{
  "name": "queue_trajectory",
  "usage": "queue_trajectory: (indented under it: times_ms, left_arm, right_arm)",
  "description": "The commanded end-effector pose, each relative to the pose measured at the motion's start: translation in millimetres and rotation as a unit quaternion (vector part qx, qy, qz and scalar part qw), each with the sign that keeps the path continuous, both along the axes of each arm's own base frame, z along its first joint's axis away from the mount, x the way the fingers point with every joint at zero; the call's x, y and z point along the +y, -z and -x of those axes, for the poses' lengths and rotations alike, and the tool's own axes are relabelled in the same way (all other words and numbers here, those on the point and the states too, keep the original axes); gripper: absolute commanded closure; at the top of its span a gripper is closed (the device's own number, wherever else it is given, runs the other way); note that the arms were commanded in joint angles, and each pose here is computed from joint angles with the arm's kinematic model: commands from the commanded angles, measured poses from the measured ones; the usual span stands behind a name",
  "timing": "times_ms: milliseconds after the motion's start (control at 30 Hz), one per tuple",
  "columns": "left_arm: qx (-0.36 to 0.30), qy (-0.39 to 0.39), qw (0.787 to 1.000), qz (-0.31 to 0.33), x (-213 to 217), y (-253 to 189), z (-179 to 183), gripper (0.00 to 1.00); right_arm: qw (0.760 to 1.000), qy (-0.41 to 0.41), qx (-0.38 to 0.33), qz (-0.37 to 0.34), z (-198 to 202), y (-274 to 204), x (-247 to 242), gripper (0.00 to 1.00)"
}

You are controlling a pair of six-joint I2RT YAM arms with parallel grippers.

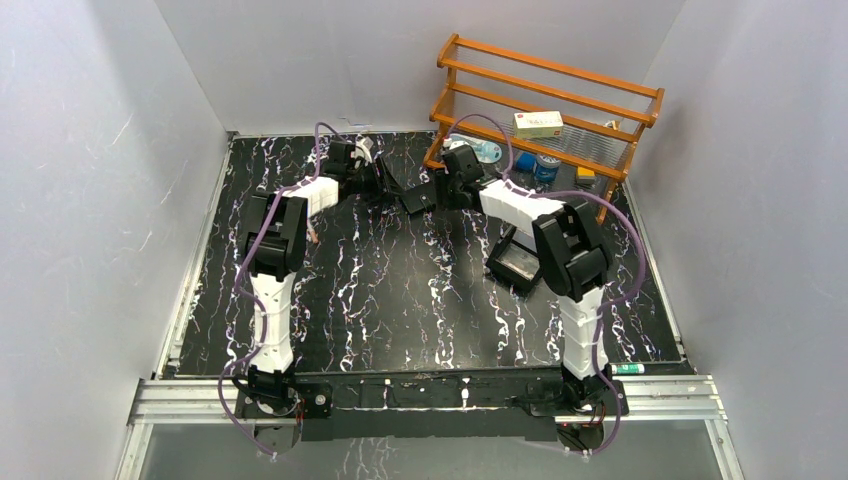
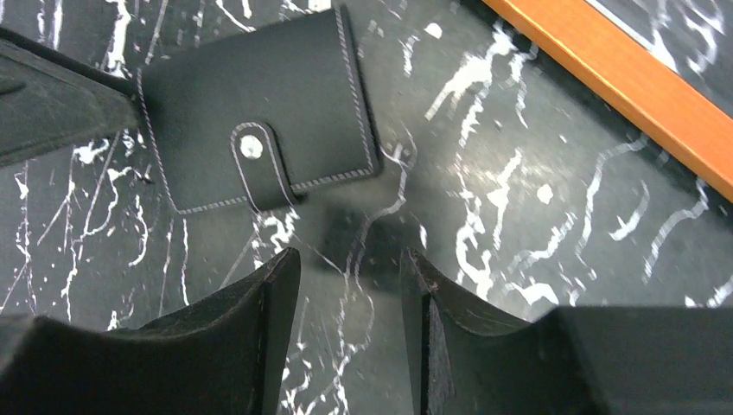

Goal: Put the credit cards into the card holder
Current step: Move the card holder to the center of the board.

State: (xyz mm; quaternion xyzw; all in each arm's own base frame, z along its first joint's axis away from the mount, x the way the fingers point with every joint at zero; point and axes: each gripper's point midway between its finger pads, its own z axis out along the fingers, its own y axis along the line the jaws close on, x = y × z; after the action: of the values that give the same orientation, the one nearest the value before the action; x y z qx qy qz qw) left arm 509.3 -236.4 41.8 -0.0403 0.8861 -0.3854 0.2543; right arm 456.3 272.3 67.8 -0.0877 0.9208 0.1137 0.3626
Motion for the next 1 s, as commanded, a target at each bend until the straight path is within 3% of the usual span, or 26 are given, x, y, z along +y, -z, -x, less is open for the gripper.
queue_trajectory:
  times_ms: [0,267,500,667,800,967]
  left_arm:
    - [0.001,0.003,0.999,0.04,-11,-11,2,0.57]
    - [0.019,-0.01,0.999,0.044,-10,-8,6,0.63]
    - [0.037,-0.016,0.998,0.041,-8,-7,13,0.65]
    - [0.08,-0.043,0.996,0.013,3,-4,27,0.68]
    - [0.095,-0.058,0.994,-0.001,13,-20,46,0.66]
    - [0.108,-0.073,0.991,-0.008,25,-40,84,0.64]
  right_arm:
    - [0.995,-0.061,-0.067,-0.038,-31,-33,41,0.46]
    - [0.991,-0.095,-0.091,0.004,-50,-14,64,0.46]
    - [0.989,-0.128,-0.067,0.026,-48,15,74,0.5]
    - [0.984,-0.158,-0.054,0.063,-33,26,80,0.71]
    - [0.976,-0.191,-0.054,0.087,-16,20,83,1.0]
    - [0.972,-0.224,-0.052,0.044,19,-8,87,1.0]
